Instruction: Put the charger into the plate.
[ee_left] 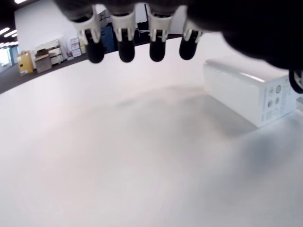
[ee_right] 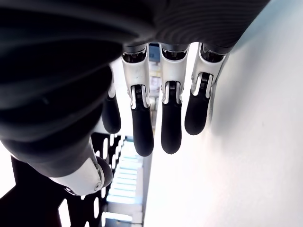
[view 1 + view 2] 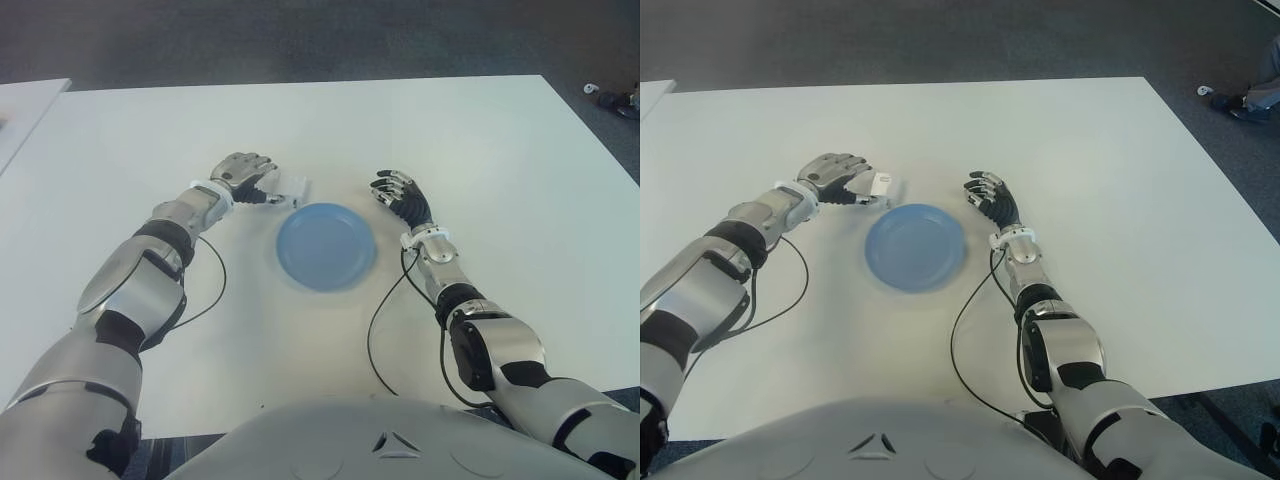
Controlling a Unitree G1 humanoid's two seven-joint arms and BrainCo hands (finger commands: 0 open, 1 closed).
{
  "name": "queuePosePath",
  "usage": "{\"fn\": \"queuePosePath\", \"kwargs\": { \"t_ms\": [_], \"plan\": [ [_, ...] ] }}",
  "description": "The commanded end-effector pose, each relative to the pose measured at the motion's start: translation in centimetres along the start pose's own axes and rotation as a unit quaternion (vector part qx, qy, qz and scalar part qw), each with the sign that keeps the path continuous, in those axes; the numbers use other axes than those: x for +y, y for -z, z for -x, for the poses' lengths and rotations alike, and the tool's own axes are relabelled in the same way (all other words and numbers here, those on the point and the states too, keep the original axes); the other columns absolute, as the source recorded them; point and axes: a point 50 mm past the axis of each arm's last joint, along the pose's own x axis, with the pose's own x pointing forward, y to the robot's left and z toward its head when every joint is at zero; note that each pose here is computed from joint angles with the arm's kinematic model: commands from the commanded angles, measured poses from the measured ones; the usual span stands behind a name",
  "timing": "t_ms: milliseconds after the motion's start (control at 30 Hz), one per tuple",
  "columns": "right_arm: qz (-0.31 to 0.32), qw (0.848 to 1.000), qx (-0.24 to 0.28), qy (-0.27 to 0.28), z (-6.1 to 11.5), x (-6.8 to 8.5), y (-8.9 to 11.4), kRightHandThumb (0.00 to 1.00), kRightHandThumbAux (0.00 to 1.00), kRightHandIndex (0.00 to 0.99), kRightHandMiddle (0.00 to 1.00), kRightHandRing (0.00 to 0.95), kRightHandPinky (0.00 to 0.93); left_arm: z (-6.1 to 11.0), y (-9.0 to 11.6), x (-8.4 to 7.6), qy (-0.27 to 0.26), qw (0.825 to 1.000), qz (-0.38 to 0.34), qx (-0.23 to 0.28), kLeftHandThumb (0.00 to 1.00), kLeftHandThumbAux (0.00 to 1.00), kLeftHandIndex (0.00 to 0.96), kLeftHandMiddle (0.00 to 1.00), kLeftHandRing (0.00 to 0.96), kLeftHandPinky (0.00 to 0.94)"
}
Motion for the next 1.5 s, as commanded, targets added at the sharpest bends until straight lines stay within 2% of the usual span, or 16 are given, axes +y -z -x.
{"fn": "queuePosePath", "kwargs": {
  "t_ms": [33, 533, 1033, 1500],
  "plan": [
    [-0.013, 0.996, 0.084, -0.014, 2.25, 1.19, 3.67, 0.000, 0.776, 0.268, 0.400, 0.368, 0.266, 0.01, 0.22, 0.32, -0.004, 1.000, -0.020, -0.007, 0.241, 0.113, 0.000, 0.000, 0.000, 0.000],
    [-0.013, 0.996, 0.085, -0.013, 2.25, 1.20, 3.69, 0.000, 0.784, 0.271, 0.400, 0.377, 0.296, 0.01, -0.06, 0.57, -0.031, 0.999, 0.011, -0.014, 0.243, 0.128, 0.000, 0.000, 0.000, 0.000],
    [-0.011, 0.996, 0.086, -0.014, 2.20, 1.19, 3.68, 0.000, 0.788, 0.269, 0.401, 0.376, 0.282, -0.09, -0.16, 0.95, -0.059, 0.996, 0.071, -0.001, 0.243, 0.143, 0.000, 0.000, 0.000, 0.000],
    [-0.018, 0.996, 0.089, -0.014, 2.25, 1.25, 3.76, 0.000, 0.758, 0.268, 0.402, 0.363, 0.247, -0.28, -0.43, 1.22, -0.070, 0.994, 0.087, 0.000, 0.261, 0.152, 0.000, 0.000, 0.000, 0.000]
  ]
}}
